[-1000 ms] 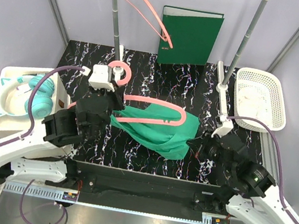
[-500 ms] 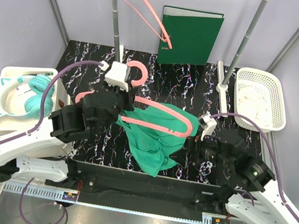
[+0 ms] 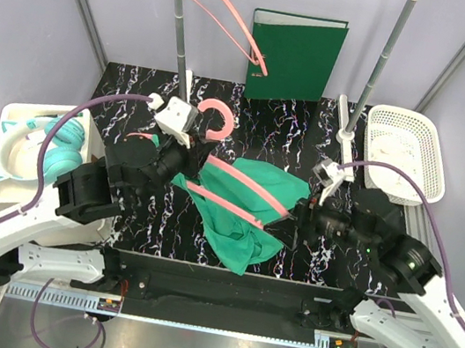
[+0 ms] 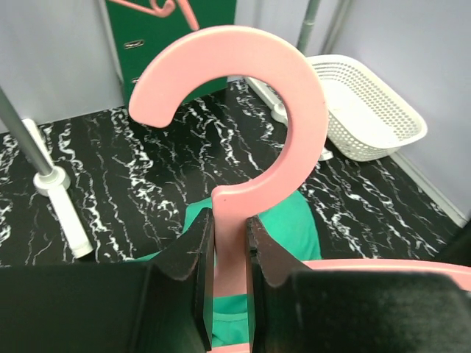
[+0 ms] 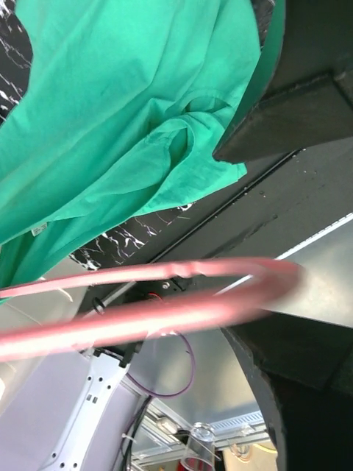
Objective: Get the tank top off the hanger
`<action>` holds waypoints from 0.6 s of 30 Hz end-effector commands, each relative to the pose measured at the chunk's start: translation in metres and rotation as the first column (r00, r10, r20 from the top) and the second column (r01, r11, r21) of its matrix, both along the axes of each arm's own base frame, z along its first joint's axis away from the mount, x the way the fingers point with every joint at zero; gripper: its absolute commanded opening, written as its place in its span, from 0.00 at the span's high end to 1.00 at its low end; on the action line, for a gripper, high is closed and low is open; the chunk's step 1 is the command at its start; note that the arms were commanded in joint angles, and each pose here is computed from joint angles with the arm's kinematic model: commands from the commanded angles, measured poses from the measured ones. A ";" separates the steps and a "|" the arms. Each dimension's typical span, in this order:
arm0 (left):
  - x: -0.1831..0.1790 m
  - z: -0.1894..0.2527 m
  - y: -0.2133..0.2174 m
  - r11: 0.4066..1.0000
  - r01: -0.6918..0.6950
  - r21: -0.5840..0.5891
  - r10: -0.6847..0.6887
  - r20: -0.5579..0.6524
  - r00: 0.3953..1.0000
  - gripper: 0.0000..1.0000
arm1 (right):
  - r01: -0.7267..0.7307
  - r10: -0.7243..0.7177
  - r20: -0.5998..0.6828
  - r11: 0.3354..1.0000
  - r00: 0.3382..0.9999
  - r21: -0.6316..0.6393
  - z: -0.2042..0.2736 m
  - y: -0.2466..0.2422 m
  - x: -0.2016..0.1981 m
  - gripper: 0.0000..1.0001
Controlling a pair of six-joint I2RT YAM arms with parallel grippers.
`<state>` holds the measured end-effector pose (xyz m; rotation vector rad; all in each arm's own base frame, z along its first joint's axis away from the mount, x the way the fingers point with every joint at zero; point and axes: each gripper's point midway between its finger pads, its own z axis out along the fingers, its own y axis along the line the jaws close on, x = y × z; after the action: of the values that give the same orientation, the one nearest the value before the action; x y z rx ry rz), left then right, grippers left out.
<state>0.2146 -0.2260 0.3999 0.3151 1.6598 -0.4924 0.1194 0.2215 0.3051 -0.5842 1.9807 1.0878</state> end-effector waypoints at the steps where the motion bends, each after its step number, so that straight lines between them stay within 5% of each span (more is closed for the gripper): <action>1: -0.010 0.021 -0.016 0.993 0.107 -0.057 -0.105 0.033 0.994 1.00 | -0.099 0.098 0.036 0.994 0.995 0.045 0.017 0.026 0.004 0.20; 5: -0.010 0.014 -0.034 0.987 0.157 -0.038 -0.157 0.012 0.988 1.00 | -0.122 0.123 -0.012 0.991 0.992 0.053 0.005 0.040 0.009 0.33; 8: -0.009 0.008 -0.040 0.986 0.168 -0.017 -0.168 0.004 0.986 1.00 | -0.105 0.108 -0.034 0.992 0.994 0.066 -0.007 0.040 0.010 0.63; 9: -0.009 0.007 -0.040 0.985 0.171 -0.014 -0.171 0.003 0.985 1.00 | -0.094 0.097 -0.039 0.993 0.995 0.074 -0.009 0.039 0.010 0.86; 11: -0.010 0.007 -0.041 0.984 0.178 -0.010 -0.178 0.007 0.984 1.00 | -0.064 0.069 -0.048 0.993 0.996 0.104 -0.015 0.036 0.009 1.00; 15: -0.012 0.011 -0.035 0.984 0.176 -0.010 -0.176 0.021 0.984 0.44 | -0.016 0.026 -0.068 0.990 0.997 0.137 -0.021 0.027 0.005 1.00; 18: -0.016 0.010 -0.024 0.985 0.172 -0.014 -0.171 0.024 0.985 0.26 | 0.014 -0.004 -0.066 0.988 0.998 0.154 -0.027 0.017 0.000 1.00</action>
<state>0.2100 -0.2627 0.3742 0.4917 1.7114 -0.5418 0.1114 0.2459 0.2683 -0.5870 1.9909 1.2573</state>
